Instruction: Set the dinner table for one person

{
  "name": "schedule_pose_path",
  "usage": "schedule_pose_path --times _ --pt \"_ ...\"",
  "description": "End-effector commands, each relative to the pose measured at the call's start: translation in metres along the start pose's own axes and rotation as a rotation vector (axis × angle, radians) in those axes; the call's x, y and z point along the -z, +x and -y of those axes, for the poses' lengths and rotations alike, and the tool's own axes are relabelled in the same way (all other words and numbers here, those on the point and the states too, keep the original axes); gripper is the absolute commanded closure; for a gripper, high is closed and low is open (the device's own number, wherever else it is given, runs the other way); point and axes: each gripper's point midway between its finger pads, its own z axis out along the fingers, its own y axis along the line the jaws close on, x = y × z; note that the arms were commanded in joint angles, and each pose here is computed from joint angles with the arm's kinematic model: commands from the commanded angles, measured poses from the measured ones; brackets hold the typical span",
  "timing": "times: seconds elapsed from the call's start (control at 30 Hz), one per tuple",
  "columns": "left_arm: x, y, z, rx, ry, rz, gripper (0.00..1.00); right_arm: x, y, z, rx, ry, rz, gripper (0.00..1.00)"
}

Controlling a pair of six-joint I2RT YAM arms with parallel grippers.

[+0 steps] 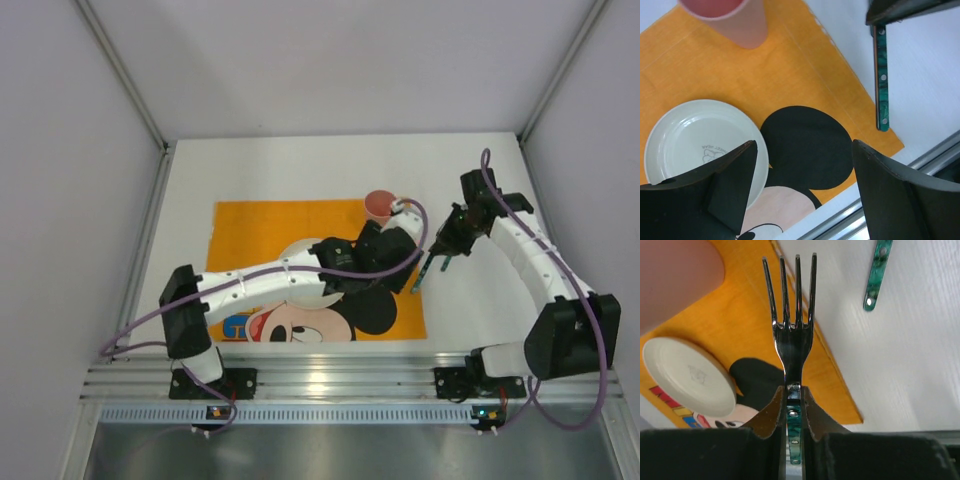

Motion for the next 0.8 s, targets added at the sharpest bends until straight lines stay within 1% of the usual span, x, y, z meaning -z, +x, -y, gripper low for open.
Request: schedule_pose_path --times 0.0,0.03,0.17,0.37,0.43,0.47,0.5,0.53,0.6,0.63,0.77 --pt "0.010 -0.004 0.036 -0.164 -0.003 0.045 0.19 0.026 0.036 -0.004 -0.052 -0.057 -0.086 1.00" --pt "0.004 0.002 0.043 -0.195 -0.015 0.039 0.20 0.031 0.041 -0.004 -0.056 -0.070 -0.092 1.00" --pt "0.010 0.006 0.081 -0.284 0.035 0.057 0.21 0.053 0.056 0.002 -0.065 -0.102 -0.078 1.00" --pt "0.016 0.016 0.112 -0.351 0.079 0.070 0.25 0.066 0.069 0.007 -0.075 -0.124 -0.083 1.00" --pt "0.016 0.021 0.117 -0.362 0.084 0.071 0.30 0.070 0.071 0.007 -0.083 -0.134 -0.085 1.00" --pt "0.016 0.022 0.118 -0.366 0.080 0.072 0.33 0.073 0.072 0.006 -0.082 -0.141 -0.082 1.00" --pt "0.016 0.022 0.118 -0.373 0.069 0.076 0.46 0.075 0.073 0.006 -0.084 -0.144 -0.085 1.00" --pt "0.014 0.025 0.118 -0.386 0.067 0.071 0.55 0.078 0.075 0.004 -0.083 -0.158 -0.092 1.00" --pt "0.011 0.029 0.119 -0.406 0.058 0.063 0.67 0.080 0.078 0.003 -0.087 -0.174 -0.101 1.00" --pt "0.008 0.033 0.119 -0.425 0.053 0.055 0.76 0.081 0.082 0.002 -0.088 -0.187 -0.116 1.00" --pt "0.004 0.038 0.125 -0.458 0.052 0.048 0.90 0.080 0.091 -0.001 -0.100 -0.217 -0.154 1.00"
